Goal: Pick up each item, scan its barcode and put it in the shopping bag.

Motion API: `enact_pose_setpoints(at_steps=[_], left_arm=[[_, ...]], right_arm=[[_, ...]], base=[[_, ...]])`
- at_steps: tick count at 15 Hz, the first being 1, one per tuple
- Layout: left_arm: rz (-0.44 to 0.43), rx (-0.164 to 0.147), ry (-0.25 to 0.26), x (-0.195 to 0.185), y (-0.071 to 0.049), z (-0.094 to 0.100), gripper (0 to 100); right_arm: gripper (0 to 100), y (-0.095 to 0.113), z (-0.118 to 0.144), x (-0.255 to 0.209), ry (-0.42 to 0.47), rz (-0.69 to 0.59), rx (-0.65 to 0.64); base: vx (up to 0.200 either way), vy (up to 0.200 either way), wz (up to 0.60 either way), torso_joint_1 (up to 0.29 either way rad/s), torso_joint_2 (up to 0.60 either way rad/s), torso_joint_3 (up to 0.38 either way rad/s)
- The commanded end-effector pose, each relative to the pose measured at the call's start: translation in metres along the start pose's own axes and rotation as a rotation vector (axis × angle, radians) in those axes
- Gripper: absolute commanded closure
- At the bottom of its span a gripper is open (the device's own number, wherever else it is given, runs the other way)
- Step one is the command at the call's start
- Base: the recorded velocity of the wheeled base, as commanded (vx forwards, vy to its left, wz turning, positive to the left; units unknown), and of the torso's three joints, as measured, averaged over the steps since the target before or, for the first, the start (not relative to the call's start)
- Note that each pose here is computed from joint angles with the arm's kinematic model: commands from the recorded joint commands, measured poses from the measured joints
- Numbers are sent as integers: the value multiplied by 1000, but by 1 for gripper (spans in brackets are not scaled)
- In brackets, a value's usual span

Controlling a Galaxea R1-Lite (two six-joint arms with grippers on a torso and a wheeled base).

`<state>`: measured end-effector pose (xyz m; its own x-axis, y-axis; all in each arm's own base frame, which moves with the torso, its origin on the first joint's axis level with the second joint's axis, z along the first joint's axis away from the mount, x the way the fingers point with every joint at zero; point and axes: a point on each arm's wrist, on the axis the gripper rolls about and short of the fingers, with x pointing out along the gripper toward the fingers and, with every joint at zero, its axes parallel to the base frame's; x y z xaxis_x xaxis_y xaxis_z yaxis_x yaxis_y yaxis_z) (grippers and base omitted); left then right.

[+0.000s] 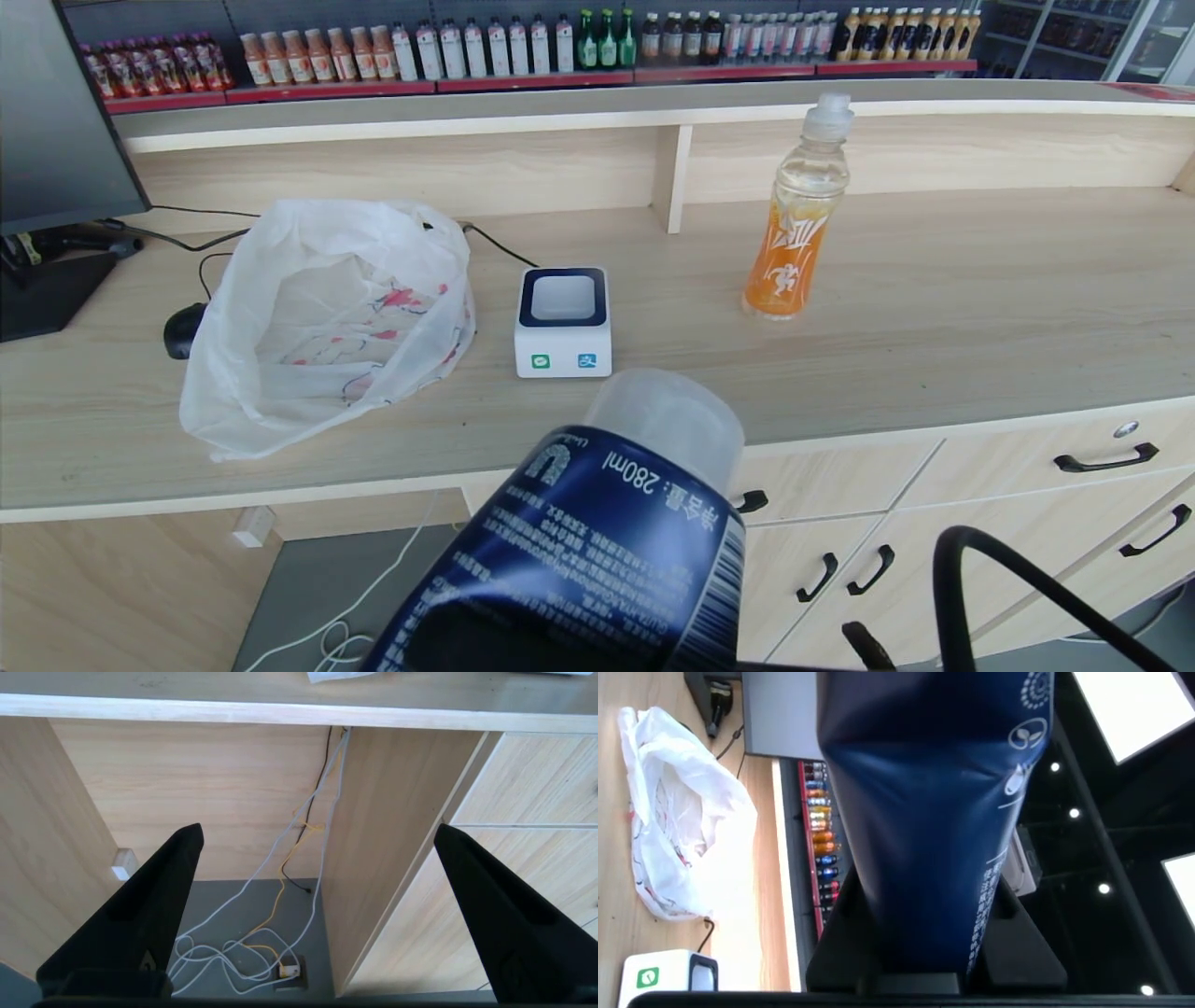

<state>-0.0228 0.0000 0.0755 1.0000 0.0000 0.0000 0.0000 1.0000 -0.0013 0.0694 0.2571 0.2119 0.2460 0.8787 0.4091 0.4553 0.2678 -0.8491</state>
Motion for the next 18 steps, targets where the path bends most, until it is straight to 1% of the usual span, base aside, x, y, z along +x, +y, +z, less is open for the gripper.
enact_pose_setpoints(at_steps=[1,8,13,14,16,18], left_arm=[[0,0,0,0,0,0,0],[0,0,0,0,0,0,0],[0,0,0,0,0,0,0],[0,0,0,0,0,0,0],[0,0,0,0,0,0,0],[0,0,0,0,0,0,0]], right_arm=[[100,0,0,0,0,-2,0],[100,0,0,-4,0,8,72],[100,0,0,-3,3,5,215],[100,0,-1,-3,4,5,293],[100,1,-1,-4,5,12,384],[100,1,0,-5,2,14,537]], base=[[0,0,0,0,0,0],[0,0,0,0,0,0],[0,0,0,0,0,0],[0,0,0,0,0,0],[0,0,0,0,0,0],[0,0,0,0,0,0]])
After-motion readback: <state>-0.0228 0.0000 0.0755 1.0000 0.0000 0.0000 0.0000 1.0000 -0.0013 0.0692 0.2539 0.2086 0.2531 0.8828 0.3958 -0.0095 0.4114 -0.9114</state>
